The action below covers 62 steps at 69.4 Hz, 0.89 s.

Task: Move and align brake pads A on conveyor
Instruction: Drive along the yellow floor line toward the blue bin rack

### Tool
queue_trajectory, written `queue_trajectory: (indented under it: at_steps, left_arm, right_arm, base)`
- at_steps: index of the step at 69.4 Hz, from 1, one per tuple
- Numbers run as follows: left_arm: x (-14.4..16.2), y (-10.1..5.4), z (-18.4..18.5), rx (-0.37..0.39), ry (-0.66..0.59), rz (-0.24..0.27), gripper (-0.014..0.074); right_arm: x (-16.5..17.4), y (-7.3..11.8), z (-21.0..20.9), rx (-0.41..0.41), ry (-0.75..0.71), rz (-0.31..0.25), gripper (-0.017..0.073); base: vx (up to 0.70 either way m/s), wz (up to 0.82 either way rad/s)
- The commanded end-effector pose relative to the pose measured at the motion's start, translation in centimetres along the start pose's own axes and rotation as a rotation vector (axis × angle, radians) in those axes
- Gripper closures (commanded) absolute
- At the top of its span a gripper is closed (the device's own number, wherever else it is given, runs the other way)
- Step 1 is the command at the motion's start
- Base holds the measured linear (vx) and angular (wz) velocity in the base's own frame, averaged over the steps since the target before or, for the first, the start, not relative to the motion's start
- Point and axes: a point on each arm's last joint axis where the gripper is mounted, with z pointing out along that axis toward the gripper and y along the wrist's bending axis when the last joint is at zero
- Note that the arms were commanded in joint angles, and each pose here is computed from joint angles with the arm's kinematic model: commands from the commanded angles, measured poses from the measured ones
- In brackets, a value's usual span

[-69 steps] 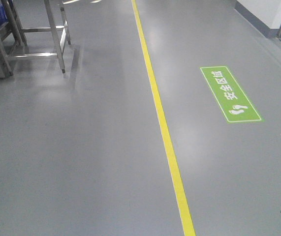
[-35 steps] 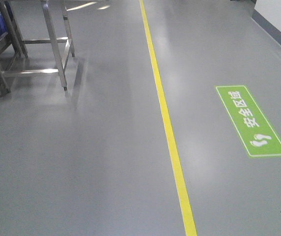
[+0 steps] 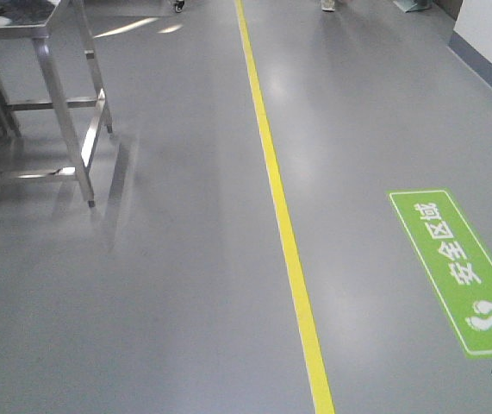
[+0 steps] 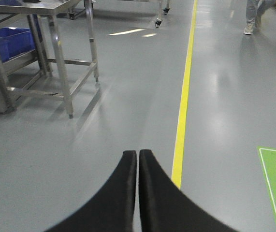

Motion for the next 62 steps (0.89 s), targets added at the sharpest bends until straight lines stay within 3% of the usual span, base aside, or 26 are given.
queue_trajectory:
  at_steps: [1, 62]
  left_arm:
    - [-1.28, -0.24, -0.13, 0.025, -0.077, 0.006, 0.0599]
    - [-1.28, -0.24, -0.13, 0.025, -0.077, 0.006, 0.0599]
  right_arm:
    - [-1.59, -0.04, -0.23, 0.005, -0.098, -0.015, 0.0568]
    - [-1.59, -0.04, -0.23, 0.005, -0.098, -0.015, 0.0568]
  base:
    - [0.65, -0.09]
    - [0.65, 0.0]
